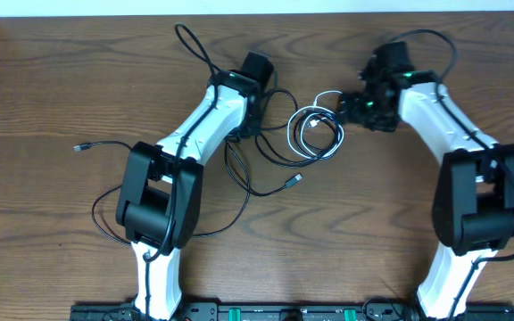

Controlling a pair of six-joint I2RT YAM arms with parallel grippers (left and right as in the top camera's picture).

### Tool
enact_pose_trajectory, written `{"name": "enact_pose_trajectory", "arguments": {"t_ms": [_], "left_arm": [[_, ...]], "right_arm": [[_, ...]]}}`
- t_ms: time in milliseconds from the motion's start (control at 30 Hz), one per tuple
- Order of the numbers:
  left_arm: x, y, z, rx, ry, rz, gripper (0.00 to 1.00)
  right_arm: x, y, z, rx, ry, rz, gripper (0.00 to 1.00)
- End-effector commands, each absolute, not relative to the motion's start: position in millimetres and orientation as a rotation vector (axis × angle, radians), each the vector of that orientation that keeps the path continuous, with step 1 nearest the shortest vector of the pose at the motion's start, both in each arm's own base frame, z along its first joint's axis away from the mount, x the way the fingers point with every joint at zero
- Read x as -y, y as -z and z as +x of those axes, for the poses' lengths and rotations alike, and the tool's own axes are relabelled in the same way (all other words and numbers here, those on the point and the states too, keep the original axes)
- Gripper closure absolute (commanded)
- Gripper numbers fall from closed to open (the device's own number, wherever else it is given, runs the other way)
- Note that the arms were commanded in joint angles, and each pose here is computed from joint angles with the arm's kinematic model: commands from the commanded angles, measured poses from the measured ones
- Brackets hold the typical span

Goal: Untangle cables

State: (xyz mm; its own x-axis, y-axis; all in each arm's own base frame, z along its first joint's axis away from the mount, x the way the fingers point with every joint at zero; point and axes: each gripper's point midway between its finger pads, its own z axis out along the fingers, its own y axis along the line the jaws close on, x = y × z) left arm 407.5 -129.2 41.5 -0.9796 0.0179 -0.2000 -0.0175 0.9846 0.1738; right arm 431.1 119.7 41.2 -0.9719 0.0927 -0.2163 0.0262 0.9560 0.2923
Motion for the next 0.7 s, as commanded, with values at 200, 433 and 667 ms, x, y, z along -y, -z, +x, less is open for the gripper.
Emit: {"name": "enact_pose_trajectory", "arguments": {"t_ms": [200,433,667], "left_arm": [[132.8,-37.9,392.3,-3.010,-0.183,-0.002,0.64],[135.7,-36.2,377.5,-3.079,-0.148,0.029,0.80],[102.0,-41.7,368.7,-3.081,-0.424,0.128,0.92]], "right_arm": [[-147.9,16.1,412.4,-3.002,-0.307,-0.028,0.39],[-149.8,17.6,418.4,-2.982,-0.317,-0.031,0.99],[-133.5,-94.4,468.9,-2.713,-0.366,-0.016,0.99]]}}
